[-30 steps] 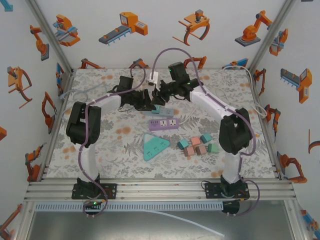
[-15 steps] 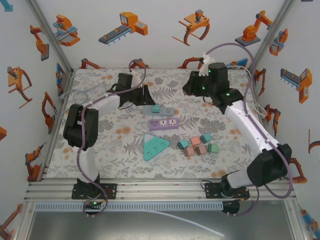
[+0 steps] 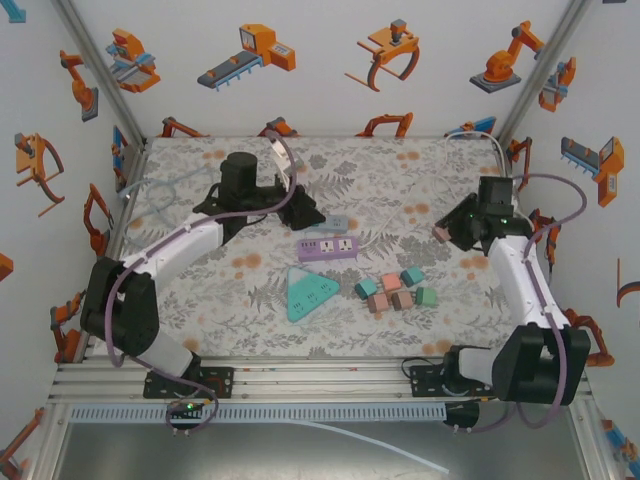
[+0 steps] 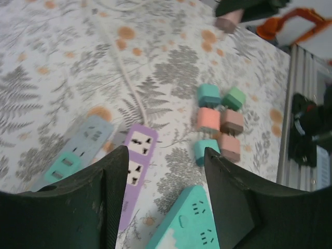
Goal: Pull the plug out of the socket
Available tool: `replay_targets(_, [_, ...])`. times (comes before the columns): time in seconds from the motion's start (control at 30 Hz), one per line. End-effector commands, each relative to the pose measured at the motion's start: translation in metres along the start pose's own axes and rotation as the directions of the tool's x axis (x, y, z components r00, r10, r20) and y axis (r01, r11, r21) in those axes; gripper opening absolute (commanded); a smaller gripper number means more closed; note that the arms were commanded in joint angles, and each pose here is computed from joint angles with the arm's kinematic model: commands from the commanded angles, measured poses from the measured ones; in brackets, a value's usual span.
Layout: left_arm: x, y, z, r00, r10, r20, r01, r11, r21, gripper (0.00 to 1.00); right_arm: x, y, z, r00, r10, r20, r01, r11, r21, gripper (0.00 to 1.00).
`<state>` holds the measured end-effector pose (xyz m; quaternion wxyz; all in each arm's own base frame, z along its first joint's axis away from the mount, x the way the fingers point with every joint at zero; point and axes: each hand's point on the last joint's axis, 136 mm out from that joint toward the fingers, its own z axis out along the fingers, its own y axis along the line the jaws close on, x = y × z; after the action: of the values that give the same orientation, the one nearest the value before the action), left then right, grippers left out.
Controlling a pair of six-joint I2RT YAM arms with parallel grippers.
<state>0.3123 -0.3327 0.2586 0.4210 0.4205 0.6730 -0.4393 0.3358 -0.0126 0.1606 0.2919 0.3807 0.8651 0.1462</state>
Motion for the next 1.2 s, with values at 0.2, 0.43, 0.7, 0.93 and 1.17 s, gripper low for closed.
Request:
replay_targets(0.2, [0.014,-0.075,-0.006,0.962,0.272,0.018,-0.267,0.926,0.266,0.63,0.046,-0.072,0.036,0.975,0.205,-0.089,-0.184,0.963,0.197,0.00])
replay_targets(0.43, [0.027,-0.087,-0.006,0.942,0.336,-0.007,-0.317,0.896,0.312,0.80,0.068,-0.088,0.062,0.953,0.263,-0.148,-0.224,0.945,0.237,0.01])
replay_targets(0.7, [0.029,-0.083,-0.002,0.942,0.336,-0.014,-0.317,0.901,0.294,0.89,0.085,-0.106,0.069,0.938,0.308,-0.161,-0.253,0.923,0.291,0.20])
replay_targets(0.93, [0.029,-0.081,-0.001,0.940,0.342,-0.011,-0.326,0.903,0.281,0.93,0.087,-0.110,0.067,0.939,0.309,-0.148,-0.255,0.919,0.300,0.42])
replay_targets(1.17, [0.028,-0.078,0.000,0.940,0.340,-0.014,-0.324,0.908,0.266,0.96,0.079,-0.110,0.057,0.947,0.302,-0.110,-0.258,0.919,0.297,0.52])
